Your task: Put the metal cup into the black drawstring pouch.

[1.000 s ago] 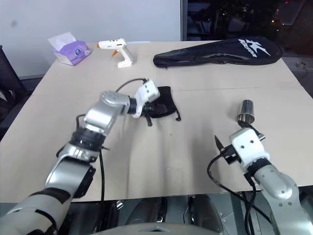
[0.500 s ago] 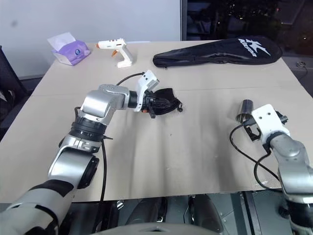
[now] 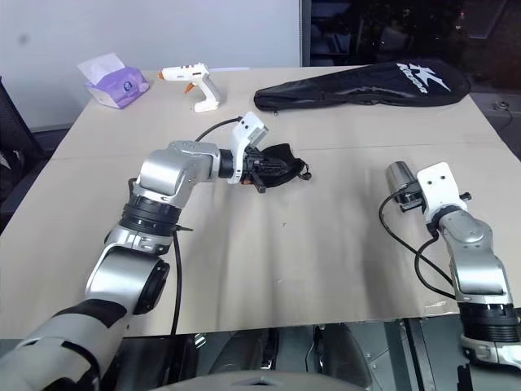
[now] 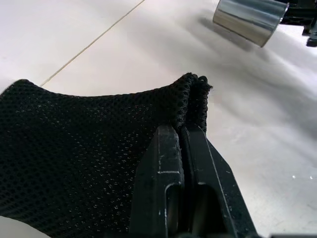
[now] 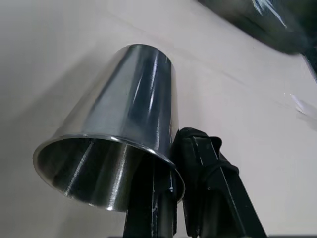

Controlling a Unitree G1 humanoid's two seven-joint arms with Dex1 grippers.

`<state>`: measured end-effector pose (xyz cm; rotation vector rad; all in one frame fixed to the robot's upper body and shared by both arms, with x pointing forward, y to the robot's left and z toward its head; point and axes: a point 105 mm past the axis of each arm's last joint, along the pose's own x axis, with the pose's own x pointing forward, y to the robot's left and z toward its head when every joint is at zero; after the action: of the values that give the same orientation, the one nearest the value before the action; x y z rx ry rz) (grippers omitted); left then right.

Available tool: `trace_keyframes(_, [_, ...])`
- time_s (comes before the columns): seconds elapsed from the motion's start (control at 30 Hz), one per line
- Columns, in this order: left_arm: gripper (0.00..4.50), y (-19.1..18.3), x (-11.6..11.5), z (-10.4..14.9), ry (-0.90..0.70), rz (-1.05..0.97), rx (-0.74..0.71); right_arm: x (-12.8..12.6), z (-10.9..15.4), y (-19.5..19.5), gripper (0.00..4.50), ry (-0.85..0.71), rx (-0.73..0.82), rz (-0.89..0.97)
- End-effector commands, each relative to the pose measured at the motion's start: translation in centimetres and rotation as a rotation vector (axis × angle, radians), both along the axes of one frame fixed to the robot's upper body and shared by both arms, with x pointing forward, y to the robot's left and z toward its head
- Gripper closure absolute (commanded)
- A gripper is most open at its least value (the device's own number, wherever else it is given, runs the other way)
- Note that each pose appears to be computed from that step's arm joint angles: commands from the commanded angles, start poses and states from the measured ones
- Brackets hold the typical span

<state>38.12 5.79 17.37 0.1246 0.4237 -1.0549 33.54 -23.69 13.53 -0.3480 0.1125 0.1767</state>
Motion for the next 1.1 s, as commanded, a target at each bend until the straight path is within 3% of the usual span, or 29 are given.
trace_keyframes(0.03, [4.5,-0.8,-0.1,1.8,0.02,-0.001,-0.056,-2.0,4.6,5.3,4.45,-0.158,0.127,0.216])
trace_keyframes(0.17, [4.5,-1.7,-0.4,1.7,0.088,0.011,-0.086,-3.8,4.5,10.9,4.45,-0.168,0.175,0.363])
trace_keyframes(0.3, [4.5,-2.3,-0.5,1.3,0.105,0.017,-0.071,-4.4,3.7,13.6,4.45,-0.163,0.229,0.393])
trace_keyframes(0.47, [4.5,-2.5,-0.4,0.8,0.152,0.047,-0.066,-4.3,2.1,14.0,4.45,-0.141,0.239,0.365])
trace_keyframes(0.7, [4.5,-2.9,-1.0,-0.6,0.205,0.074,-0.049,-2.7,-2.1,14.2,4.45,-0.078,0.193,0.297])
trace_keyframes(0.87, [4.5,-2.6,-1.4,-1.7,0.225,0.086,-0.028,-2.2,-3.4,14.9,4.45,-0.077,0.195,0.295])
trace_keyframes(1.0, [4.5,-2.5,-1.8,-1.3,0.175,0.049,-0.007,-2.2,-4.2,16.0,4.45,-0.083,0.027,0.387])
trace_keyframes(1.1, [4.5,-2.4,-2.6,-1.2,0.132,-0.018,0.026,-1.6,-3.5,16.3,4.45,-0.132,-0.016,0.413])
